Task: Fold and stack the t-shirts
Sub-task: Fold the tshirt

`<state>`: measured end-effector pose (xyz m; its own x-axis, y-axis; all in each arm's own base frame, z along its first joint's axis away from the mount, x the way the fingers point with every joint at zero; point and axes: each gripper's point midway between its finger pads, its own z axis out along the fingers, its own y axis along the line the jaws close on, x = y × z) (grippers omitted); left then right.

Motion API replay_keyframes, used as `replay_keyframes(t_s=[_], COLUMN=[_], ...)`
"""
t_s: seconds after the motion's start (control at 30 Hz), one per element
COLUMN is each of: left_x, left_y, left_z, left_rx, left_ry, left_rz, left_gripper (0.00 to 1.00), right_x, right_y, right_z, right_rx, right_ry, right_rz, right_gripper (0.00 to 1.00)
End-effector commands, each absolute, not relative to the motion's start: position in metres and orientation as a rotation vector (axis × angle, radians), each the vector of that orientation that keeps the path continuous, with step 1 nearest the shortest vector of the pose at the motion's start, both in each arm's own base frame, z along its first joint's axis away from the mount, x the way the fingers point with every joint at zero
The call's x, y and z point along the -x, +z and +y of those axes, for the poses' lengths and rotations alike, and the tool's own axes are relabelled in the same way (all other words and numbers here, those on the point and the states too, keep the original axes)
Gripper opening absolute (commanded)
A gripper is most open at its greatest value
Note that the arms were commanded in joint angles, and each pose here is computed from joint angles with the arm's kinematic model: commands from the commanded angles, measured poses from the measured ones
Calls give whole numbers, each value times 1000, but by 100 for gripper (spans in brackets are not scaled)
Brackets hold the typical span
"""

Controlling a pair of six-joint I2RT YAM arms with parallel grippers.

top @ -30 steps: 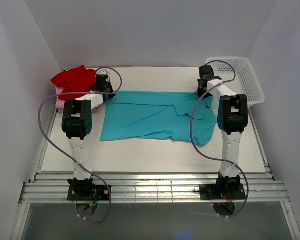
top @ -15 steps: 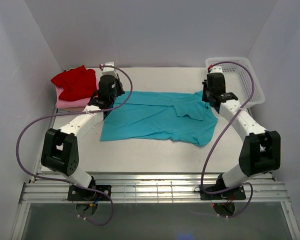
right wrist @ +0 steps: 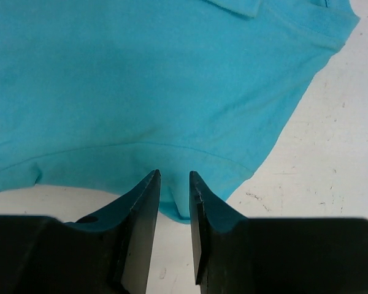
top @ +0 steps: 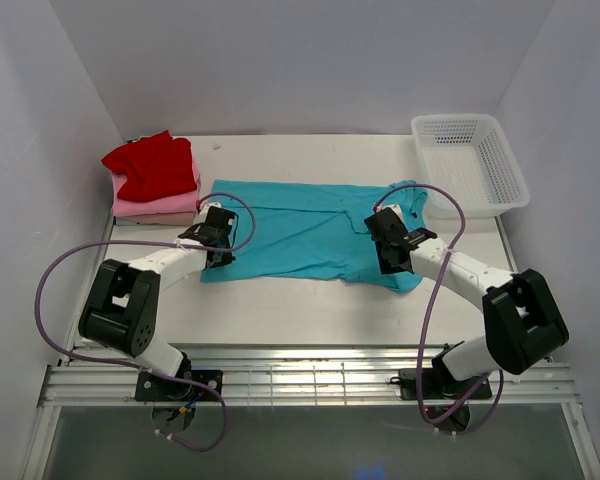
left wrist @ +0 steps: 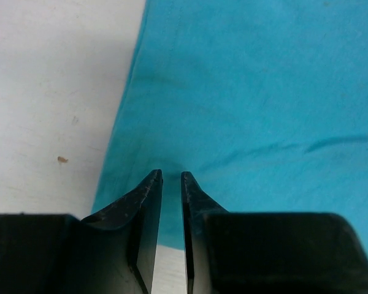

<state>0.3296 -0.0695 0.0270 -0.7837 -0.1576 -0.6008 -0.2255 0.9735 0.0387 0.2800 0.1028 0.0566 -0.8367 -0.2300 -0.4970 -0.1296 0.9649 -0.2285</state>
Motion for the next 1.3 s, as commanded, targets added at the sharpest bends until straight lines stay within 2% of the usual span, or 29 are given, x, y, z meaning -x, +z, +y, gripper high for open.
replay_keyframes(t_s=[0.0,0.4,0.8,1.27], left_x=[-314,-291,-290,-280], left_y=[36,20,48,16], left_z=[-57,-40,-35,-33], left_rx=[343,394,460,429], left_ry=[184,276,251,330], left_rz=[2467,2493,2397,2511], left_gripper=[30,32,35,36], right_x=[-276,-255,-255,-240], right_y=[72,36,38,17], right_z=[102,113,122,114], right_rx=[182,225,267,300], right_ry=[-234,-151,-114,-208], right_rz=[2516,2601,2601,2702], right_gripper=[32,32,33,34])
